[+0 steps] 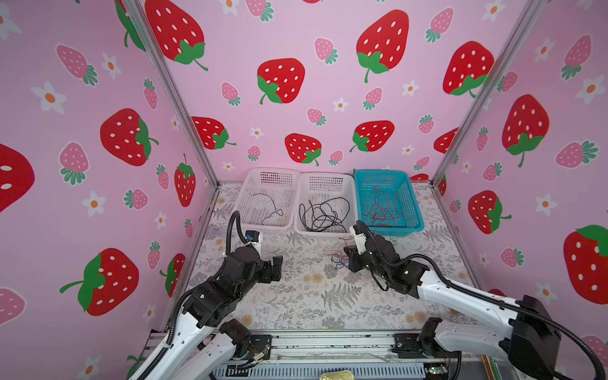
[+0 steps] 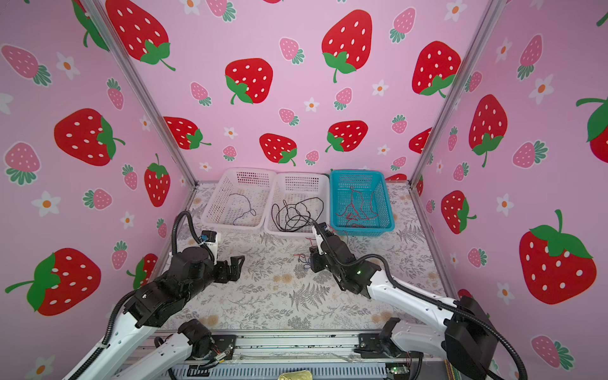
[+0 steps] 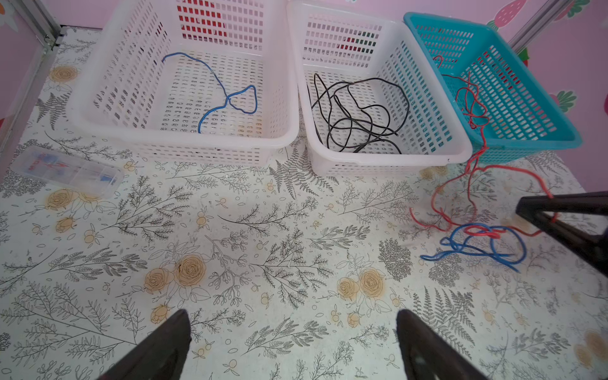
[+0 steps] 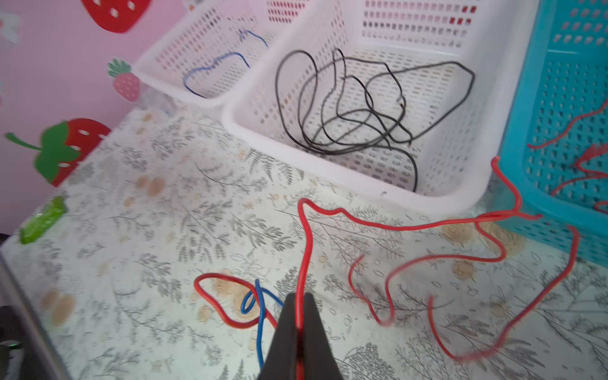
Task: Untangle the cables
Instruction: 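Grasp a red wire in the tangle with the right gripper and lift, then reach the left gripper to the blue wire below the right gripper and grasp it, then pull the blue wire away with the left gripper while the right holds red, then carry the blue wire with the left gripper over the white basket holding blue wire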
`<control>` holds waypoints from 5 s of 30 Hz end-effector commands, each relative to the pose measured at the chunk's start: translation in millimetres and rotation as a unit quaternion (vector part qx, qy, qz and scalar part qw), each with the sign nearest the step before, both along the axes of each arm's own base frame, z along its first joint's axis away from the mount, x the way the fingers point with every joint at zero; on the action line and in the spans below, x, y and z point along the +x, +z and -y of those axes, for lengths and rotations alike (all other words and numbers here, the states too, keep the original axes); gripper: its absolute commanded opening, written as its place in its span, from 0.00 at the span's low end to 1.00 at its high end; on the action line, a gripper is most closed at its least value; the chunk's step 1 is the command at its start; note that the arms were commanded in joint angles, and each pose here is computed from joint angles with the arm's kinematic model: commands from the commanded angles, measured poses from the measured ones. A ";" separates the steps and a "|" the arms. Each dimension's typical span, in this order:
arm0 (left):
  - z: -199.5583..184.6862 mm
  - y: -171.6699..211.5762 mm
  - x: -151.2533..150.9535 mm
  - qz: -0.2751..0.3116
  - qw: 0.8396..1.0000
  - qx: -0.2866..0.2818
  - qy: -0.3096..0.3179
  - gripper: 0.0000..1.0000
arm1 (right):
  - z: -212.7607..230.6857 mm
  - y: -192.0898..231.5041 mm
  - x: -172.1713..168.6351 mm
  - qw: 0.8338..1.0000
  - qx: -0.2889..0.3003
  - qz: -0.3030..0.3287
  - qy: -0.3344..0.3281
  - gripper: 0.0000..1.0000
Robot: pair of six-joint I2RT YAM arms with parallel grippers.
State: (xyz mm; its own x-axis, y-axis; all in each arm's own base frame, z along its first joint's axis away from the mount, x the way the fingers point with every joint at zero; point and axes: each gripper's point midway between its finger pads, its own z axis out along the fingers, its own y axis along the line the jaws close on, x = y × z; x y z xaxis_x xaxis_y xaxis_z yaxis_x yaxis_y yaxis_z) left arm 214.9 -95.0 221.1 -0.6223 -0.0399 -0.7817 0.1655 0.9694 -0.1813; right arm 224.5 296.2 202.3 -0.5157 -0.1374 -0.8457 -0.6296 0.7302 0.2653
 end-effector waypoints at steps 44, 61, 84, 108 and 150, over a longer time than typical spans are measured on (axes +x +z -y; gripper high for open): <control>125.7 65.0 -65.3 0.115 0.883 -0.268 -0.368 0.84 | -49.0 159.5 -100.1 0.940 0.249 0.012 0.235 0.00; 129.1 73.2 -70.1 0.132 0.870 -0.279 -0.386 0.47 | -61.8 149.4 -108.2 0.929 0.258 -0.021 0.266 0.00; 130.2 75.3 -76.3 0.128 0.864 -0.277 -0.401 0.00 | -52.4 149.1 -97.1 0.938 0.261 -0.003 0.226 0.00; 106.2 74.2 -124.3 0.079 0.864 -0.250 -0.431 0.00 | 94.3 118.9 -5.7 0.975 0.104 0.084 -0.177 0.00; -43.0 30.3 199.9 0.013 0.980 -0.103 0.169 0.00 | 64.1 197.6 -64.7 0.971 0.197 0.128 0.036 0.00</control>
State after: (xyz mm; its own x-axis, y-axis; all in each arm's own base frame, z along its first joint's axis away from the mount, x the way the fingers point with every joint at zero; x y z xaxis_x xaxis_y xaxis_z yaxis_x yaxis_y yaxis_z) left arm 396.7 -55.7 236.9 -0.5685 -0.3341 -0.7518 -0.1289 0.9387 -0.3198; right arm 168.8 233.3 370.4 -0.3297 0.1416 -0.9334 -0.7131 0.6106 0.3445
